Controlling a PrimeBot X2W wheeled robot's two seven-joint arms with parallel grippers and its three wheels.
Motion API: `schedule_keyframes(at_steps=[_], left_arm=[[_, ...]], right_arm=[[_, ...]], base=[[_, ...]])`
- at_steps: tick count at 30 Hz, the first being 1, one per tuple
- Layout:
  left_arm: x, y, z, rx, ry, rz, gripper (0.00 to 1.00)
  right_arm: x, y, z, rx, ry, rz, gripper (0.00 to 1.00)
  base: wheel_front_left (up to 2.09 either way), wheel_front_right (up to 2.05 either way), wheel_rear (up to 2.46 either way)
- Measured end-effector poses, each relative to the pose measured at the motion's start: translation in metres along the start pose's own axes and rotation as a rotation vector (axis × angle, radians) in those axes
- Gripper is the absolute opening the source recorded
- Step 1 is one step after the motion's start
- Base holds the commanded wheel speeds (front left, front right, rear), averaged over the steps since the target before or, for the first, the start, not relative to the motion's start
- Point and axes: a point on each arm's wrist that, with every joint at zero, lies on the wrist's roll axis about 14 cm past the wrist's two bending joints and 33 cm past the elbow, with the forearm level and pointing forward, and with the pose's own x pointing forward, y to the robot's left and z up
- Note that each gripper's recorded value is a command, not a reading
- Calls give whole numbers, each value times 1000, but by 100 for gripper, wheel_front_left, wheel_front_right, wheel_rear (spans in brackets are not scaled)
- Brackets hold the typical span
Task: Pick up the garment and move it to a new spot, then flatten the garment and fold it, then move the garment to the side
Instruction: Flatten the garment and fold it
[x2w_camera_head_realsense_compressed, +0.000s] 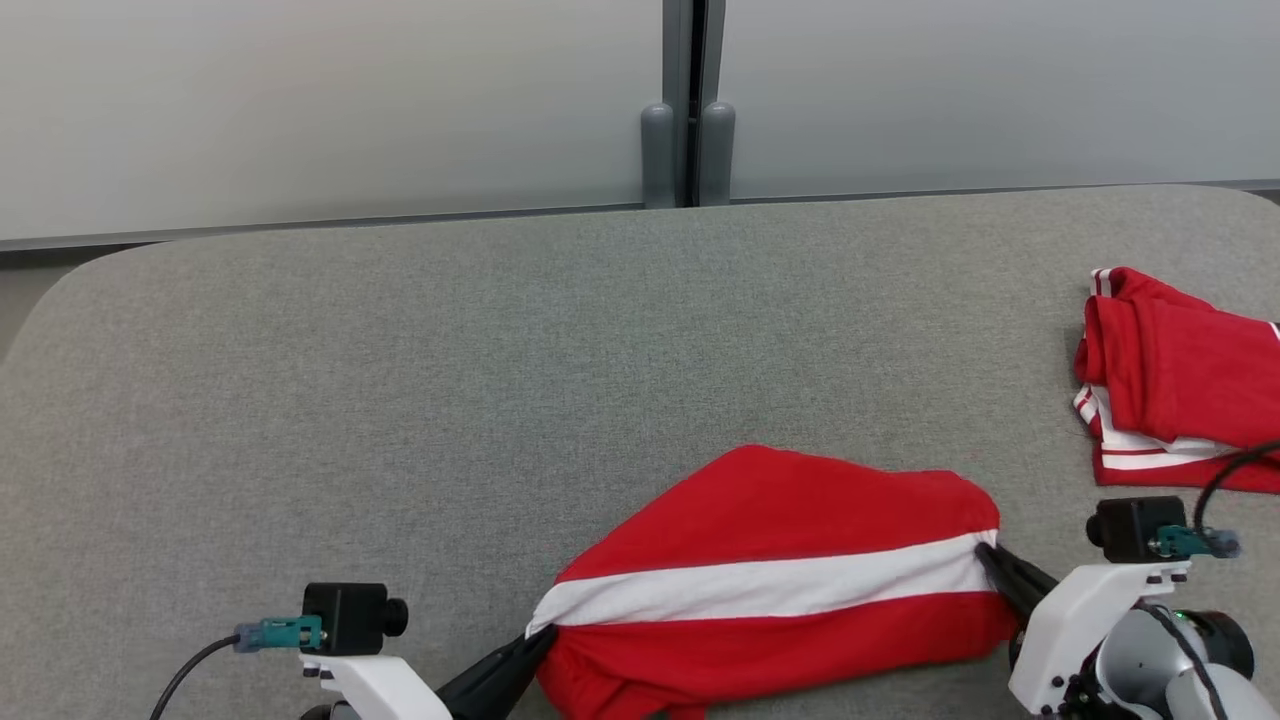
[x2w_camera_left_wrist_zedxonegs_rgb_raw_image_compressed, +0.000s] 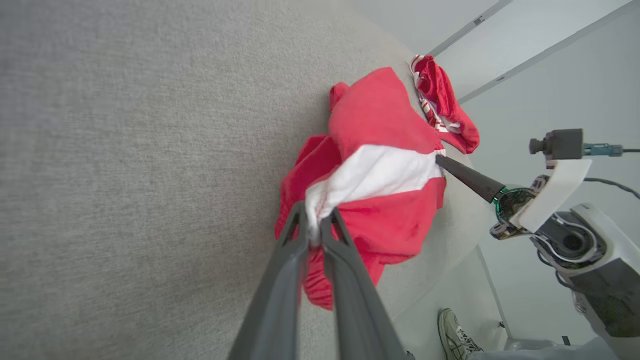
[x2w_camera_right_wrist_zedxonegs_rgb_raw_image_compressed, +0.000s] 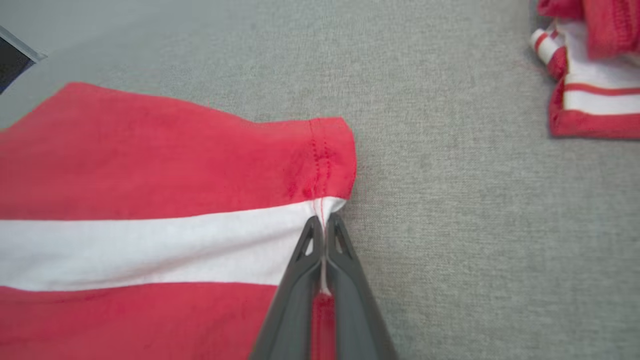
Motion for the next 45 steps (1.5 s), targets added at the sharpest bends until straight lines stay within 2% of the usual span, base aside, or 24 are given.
schedule_keyframes(at_steps=[6, 11, 13, 17, 22, 23, 27, 31, 36, 41, 45], left_arm=[[-7, -15, 28, 98, -88, -28, 0], [6, -21, 84, 274, -159, -32, 0], [15, -17, 108, 353, -157, -16, 0], [45, -16, 155, 459, -145, -6, 0], [89, -1, 207, 588, -92, 55, 0], [89, -1, 207, 588, -92, 55, 0], [119, 4, 258, 667, -125, 94, 0], [141, 5, 308, 723, -193, 126, 0], [167, 1, 351, 755, -273, 130, 0], [187, 8, 372, 723, -344, 127, 0], [201, 22, 360, 702, -323, 133, 0]], right_arm=[[-10, 3, 39, -7, -154, 14, 0], [-5, 16, 86, -17, -283, 63, 0], [3, 29, 109, 29, -328, 116, 0], [29, 42, 152, 47, -371, 183, 0], [65, 43, 214, 8, -446, 213, 0], [65, 43, 214, 8, -446, 213, 0], [86, 41, 264, -22, -534, 229, 0], [101, 42, 314, -32, -643, 240, 0], [113, 43, 358, -64, -737, 242, 0], [125, 44, 375, -117, -773, 233, 0], [141, 46, 358, -145, -717, 236, 0]], base=[[0, 0, 0], [0, 0, 0], [0, 0, 0], [0, 0, 0], [0, 0, 0], [0, 0, 0], [0, 0, 0], [0, 0, 0], [0, 0, 0], [0, 0, 0], [0, 0, 0]])
